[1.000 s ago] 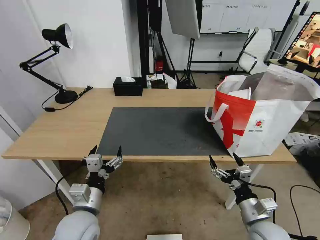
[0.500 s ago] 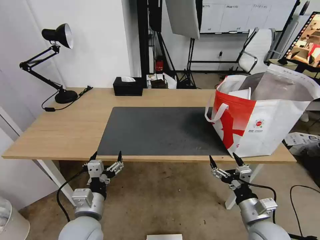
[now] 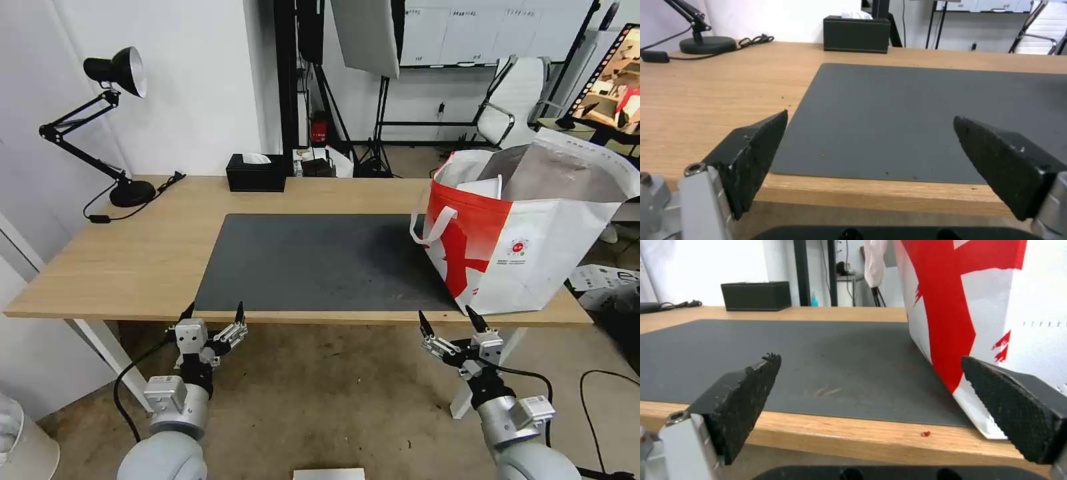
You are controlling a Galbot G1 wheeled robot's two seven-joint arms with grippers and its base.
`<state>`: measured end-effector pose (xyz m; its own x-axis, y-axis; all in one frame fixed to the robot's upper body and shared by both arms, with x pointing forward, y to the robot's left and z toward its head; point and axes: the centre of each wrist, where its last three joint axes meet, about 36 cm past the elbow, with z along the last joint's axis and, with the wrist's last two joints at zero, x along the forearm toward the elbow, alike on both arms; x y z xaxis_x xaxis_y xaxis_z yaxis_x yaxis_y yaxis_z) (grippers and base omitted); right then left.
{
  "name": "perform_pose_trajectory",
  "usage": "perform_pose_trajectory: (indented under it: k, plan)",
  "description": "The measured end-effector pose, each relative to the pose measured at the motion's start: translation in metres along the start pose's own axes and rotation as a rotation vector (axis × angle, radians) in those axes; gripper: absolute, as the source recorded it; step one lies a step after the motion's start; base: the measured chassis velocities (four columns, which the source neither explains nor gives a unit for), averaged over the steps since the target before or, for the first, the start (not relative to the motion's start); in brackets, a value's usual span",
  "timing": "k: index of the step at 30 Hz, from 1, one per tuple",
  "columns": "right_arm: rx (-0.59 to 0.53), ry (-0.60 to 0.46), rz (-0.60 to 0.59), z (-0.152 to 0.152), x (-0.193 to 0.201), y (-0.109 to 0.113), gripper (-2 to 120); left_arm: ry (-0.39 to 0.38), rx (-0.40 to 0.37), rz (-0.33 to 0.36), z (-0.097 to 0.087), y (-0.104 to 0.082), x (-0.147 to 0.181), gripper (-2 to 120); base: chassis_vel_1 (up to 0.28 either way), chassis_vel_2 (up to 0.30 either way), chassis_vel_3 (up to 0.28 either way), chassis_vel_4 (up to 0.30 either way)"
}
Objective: Pick up the trash from the table and place it into the takeout bag.
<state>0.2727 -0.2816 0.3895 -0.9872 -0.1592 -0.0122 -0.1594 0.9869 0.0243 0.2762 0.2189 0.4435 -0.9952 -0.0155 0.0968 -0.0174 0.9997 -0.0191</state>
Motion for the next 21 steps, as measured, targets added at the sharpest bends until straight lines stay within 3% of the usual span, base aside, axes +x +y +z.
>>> perform_pose_trajectory:
  k: [21]
  plan:
    - [0.000, 0.000, 0.000, 0.0000, 0.0000, 0.0000, 100, 0.000, 0.001, 0.001, -0.0002, -0.0001, -0.0002, 100, 0.000, 0.000, 0.000, 0.000]
